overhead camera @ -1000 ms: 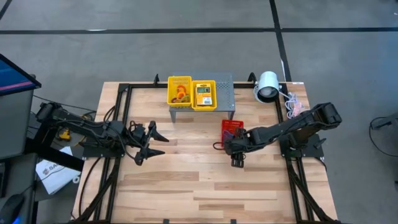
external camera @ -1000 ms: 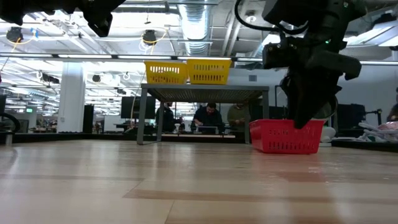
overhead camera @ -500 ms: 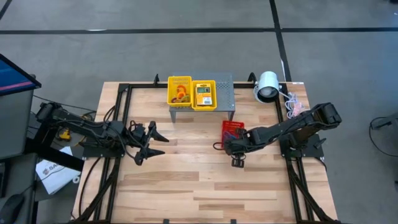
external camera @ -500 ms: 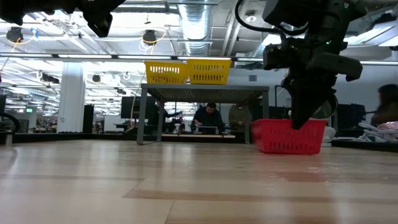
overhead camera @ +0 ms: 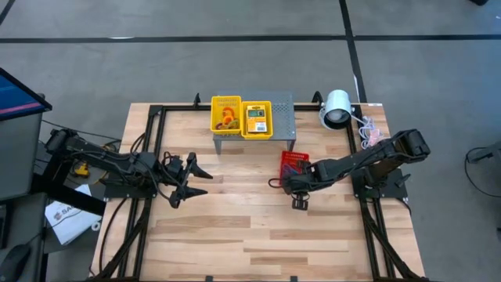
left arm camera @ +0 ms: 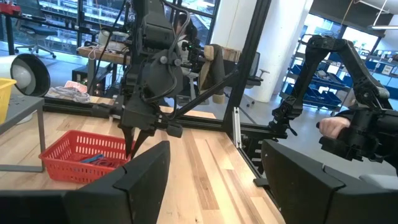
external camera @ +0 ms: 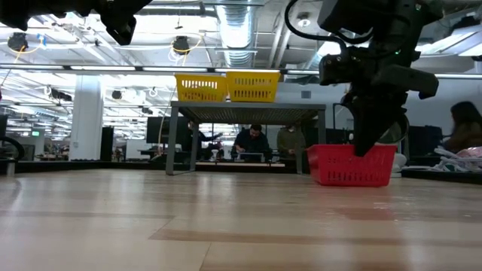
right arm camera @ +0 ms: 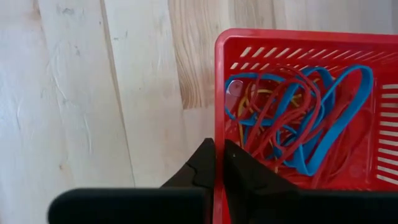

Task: Pick & Place Office Desk Supplies
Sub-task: Put the red bin on the shelf

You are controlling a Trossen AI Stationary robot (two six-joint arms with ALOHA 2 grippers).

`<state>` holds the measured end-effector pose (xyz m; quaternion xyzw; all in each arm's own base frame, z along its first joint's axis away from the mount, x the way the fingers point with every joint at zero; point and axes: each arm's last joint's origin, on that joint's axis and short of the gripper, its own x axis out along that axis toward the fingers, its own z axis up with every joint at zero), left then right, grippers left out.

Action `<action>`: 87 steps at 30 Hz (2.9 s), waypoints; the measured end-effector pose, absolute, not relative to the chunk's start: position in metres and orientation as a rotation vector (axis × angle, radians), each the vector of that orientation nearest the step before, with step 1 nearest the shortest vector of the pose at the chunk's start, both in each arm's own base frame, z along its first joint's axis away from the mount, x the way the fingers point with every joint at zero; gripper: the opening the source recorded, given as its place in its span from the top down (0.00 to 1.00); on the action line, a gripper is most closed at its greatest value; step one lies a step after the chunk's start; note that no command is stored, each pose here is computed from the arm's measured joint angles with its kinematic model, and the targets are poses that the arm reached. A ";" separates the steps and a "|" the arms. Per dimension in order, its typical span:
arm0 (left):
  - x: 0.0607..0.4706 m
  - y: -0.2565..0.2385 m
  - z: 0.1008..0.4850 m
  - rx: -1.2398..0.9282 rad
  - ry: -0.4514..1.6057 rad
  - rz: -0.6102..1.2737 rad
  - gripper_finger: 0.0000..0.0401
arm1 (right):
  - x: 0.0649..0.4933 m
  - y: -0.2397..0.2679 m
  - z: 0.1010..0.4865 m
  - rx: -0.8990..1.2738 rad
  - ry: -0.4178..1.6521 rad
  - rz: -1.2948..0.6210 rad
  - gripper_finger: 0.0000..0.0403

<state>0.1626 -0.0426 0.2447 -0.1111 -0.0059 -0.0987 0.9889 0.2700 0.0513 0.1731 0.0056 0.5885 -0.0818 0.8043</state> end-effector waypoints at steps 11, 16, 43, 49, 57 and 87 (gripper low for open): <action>0.163 -0.043 0.245 -0.223 -0.012 -0.198 0.38 | 0.274 0.053 0.194 0.014 1.309 -0.173 0.99; 0.163 -0.043 0.245 -0.223 -0.011 -0.198 0.38 | 0.277 0.057 0.210 0.016 1.318 -0.157 1.00; 0.163 -0.043 0.245 -0.223 -0.011 -0.198 0.38 | 0.269 0.090 0.311 -0.111 1.285 -0.261 1.00; 0.163 -0.043 0.245 -0.223 -0.011 -0.198 0.38 | 0.264 0.087 0.329 -0.162 1.275 -0.305 1.00; 0.163 -0.043 0.245 -0.223 -0.011 -0.198 0.38 | 0.261 0.074 0.343 -0.272 1.279 -0.375 1.00; 0.163 -0.043 0.245 -0.224 -0.011 -0.197 0.38 | 0.289 -0.029 0.347 -0.398 1.278 -0.376 1.00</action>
